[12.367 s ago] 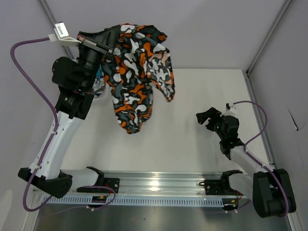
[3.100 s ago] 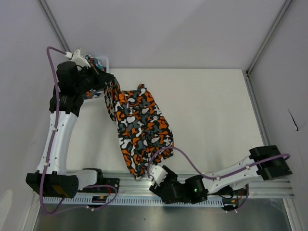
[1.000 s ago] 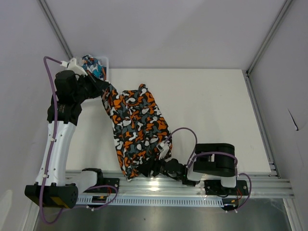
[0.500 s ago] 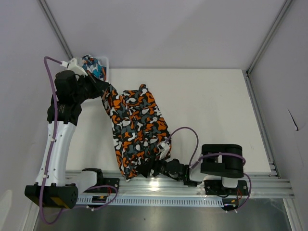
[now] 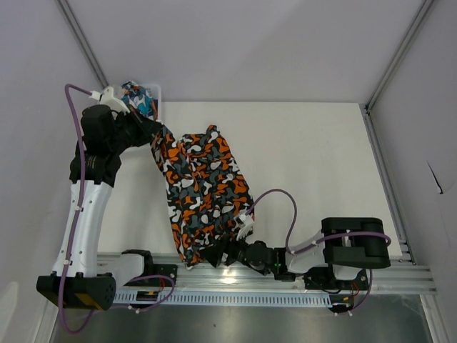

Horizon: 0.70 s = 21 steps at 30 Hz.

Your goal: Fold and stack the shorts

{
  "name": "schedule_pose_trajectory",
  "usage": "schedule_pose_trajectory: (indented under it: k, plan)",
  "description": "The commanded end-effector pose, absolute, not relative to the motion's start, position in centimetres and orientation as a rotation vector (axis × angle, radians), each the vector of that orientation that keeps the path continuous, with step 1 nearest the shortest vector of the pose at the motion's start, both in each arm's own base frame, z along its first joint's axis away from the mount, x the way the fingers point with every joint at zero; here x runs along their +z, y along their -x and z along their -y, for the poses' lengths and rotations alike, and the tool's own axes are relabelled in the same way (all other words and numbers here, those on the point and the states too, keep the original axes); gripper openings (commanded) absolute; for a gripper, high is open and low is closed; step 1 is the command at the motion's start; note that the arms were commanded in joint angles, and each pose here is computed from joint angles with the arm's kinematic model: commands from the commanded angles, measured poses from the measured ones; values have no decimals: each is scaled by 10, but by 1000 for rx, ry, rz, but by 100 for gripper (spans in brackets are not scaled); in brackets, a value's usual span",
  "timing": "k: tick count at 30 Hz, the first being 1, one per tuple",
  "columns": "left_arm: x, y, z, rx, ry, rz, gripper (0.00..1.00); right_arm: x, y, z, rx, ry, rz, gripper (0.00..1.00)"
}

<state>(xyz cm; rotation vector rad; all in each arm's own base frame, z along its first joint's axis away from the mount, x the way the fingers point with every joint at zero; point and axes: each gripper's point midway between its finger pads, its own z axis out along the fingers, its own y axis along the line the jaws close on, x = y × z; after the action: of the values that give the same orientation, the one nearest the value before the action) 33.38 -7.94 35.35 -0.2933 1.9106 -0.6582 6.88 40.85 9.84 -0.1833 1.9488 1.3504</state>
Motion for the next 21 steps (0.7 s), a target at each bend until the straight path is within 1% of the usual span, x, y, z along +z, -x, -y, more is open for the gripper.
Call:
schedule_pose_trajectory:
  k: [1,7,8,11,21]
  plan:
    - [365,-327,78,-665,277,-1878,0,97,-71,-420,1383,128,-1946,79]
    - [360,-328,79,-668,271,-1892,0,92,-71,-430,1564,69,-1934,79]
    - [359,-328,79,-666,275,-1893,0,83,-72,-428,1548,71,-1954,79]
    - [360,-328,78,-664,274,-1889,0,92,-76,-427,1621,51,-1883,79]
    - [360,-327,79,-671,270,-1889,0,91,-75,-435,1631,119,-1864,75]
